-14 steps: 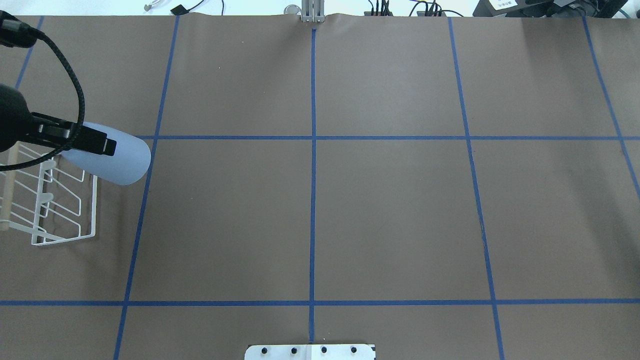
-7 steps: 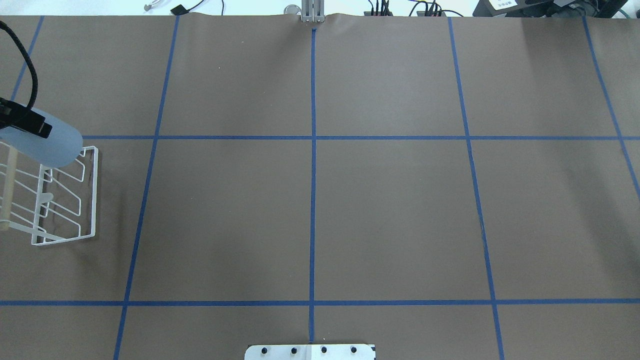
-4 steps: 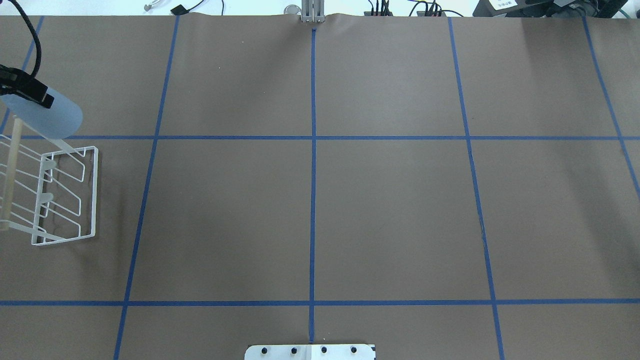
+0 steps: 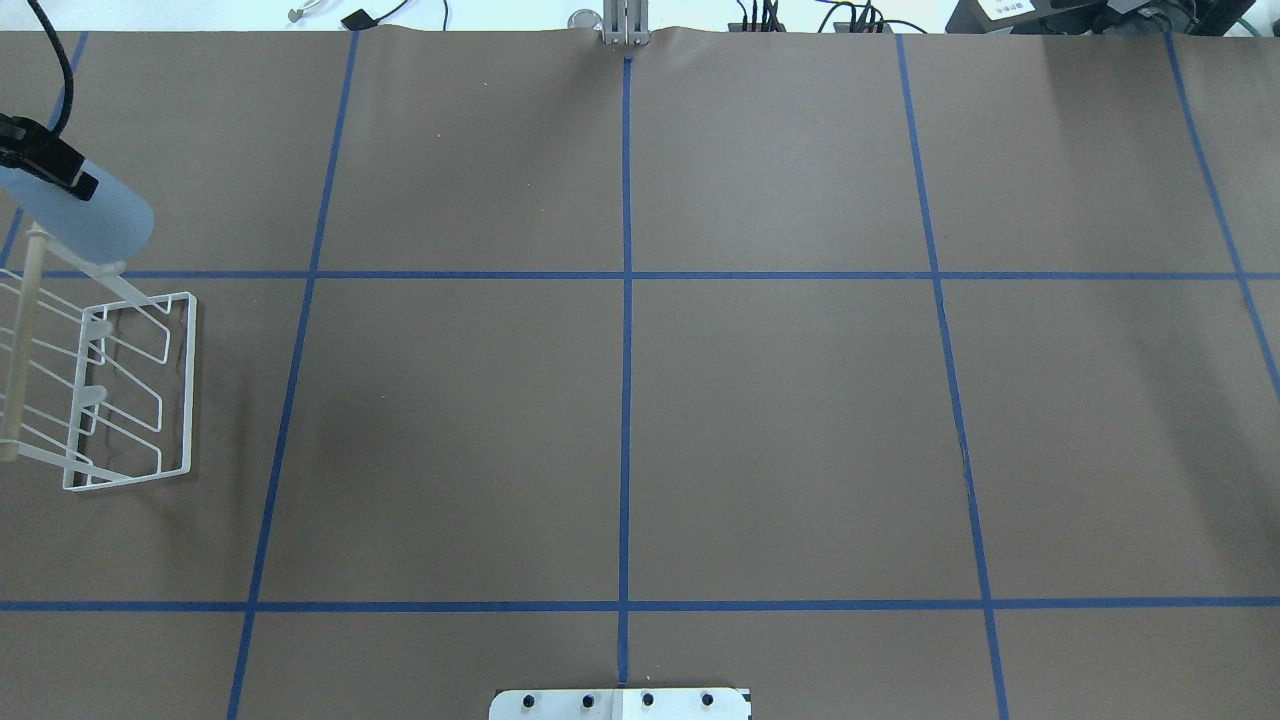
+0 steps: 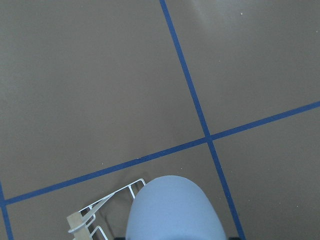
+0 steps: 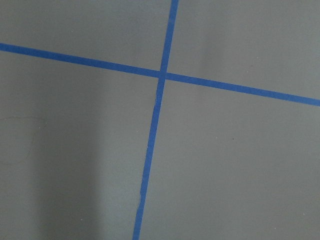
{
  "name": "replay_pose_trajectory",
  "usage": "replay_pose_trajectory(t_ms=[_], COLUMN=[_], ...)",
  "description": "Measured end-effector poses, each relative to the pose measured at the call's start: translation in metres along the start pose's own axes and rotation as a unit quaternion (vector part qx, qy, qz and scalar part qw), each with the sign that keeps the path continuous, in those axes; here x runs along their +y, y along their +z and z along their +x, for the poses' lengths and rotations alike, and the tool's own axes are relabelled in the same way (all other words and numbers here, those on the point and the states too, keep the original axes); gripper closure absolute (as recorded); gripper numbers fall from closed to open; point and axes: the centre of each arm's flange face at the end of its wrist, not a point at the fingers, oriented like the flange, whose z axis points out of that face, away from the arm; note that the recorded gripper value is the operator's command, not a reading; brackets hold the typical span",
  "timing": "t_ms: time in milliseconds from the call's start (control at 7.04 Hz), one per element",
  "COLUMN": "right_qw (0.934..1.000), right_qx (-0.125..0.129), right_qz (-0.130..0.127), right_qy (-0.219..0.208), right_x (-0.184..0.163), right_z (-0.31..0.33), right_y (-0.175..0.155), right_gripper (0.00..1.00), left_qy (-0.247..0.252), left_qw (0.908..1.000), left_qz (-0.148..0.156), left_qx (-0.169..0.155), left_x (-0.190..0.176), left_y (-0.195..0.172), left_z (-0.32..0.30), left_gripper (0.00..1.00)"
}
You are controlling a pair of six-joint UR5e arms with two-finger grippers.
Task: Hang cup on cup holder
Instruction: 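Lower the cup onto a rack peg with the left gripper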
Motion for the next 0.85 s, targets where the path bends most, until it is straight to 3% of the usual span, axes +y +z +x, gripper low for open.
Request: replay_pose_trajectory(t_ms=[284, 568, 852], right_qw=[1.0, 1.0, 1.0], right_qx=[0.0, 0.001, 0.001], right_qz=[0.003, 0.005, 0.005], right_qy=[0.002, 0.004, 0.005], right_x=[-0.001, -0.001, -0.001], right_z=[0.0, 0.0, -0.001], right_y=[0.0, 0.0, 0.0], right_gripper=[0.0, 0.0, 0.0], left_qy=[-0.007, -0.026, -0.03], left_qw=[0.9999, 0.9988, 0.9985], left_qz=[0.0, -0.01, -0.015], left_qx=[0.009, 0.039, 0.044], left_x=[-0.004, 0.001, 0.008], left_y=[0.018, 0.022, 0.025], left_z=[-0.013, -0.012, -0.015], left_gripper=[1.0, 1.0, 1.0])
